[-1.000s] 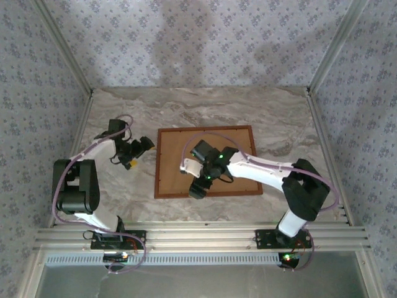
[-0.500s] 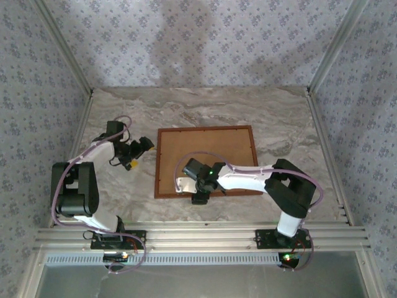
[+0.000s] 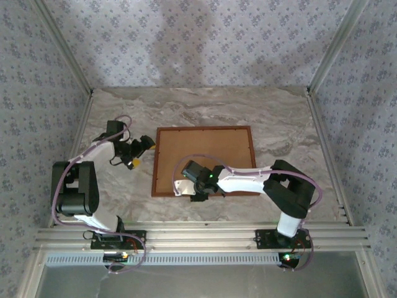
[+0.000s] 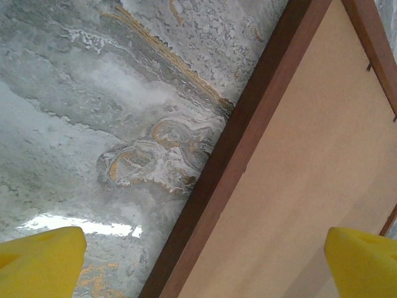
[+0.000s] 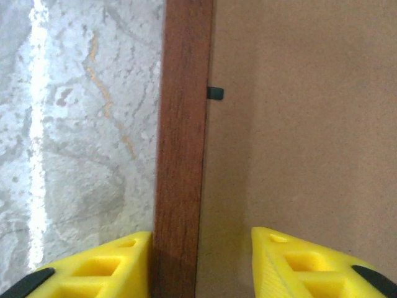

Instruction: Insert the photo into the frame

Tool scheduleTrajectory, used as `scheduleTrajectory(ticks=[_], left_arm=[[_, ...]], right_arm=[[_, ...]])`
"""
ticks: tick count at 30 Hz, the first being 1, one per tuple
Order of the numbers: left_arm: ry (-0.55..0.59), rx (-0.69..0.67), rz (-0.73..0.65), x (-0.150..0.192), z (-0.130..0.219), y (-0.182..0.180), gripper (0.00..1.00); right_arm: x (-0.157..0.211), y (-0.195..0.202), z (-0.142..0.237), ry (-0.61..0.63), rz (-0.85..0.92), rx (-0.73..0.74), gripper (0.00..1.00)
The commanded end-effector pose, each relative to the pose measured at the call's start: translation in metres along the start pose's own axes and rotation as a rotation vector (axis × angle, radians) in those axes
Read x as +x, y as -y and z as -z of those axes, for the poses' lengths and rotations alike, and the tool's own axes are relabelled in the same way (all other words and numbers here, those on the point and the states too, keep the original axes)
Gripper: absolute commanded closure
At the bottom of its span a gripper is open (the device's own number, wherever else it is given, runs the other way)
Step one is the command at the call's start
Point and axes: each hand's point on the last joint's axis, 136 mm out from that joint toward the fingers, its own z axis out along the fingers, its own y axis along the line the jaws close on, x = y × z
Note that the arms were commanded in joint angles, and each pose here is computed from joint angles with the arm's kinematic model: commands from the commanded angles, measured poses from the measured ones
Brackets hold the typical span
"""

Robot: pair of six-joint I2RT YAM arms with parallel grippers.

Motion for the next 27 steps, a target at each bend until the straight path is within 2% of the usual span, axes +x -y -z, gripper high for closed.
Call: scheduleTrajectory(ticks=[1,14,27], left_arm=[[-0.021,0.016,0.012,0.004,-0.003,-0.001,0.01],[-0.040,0.018,0.014,0.005,-0.007,-0.002,0.02],[-0.072,0.149,0.037,0.012,-0.023,0.007,0.02]], right_arm=[[0.020,-0.006,-0.017,-0.068,0.005,-0.012,0.62],[0.006,-0.004,0.001,-0.050,-0.044,-0.073,1.00],[-0.027,0.030,0.043,0.101,-0.125,-0.014,1.00]])
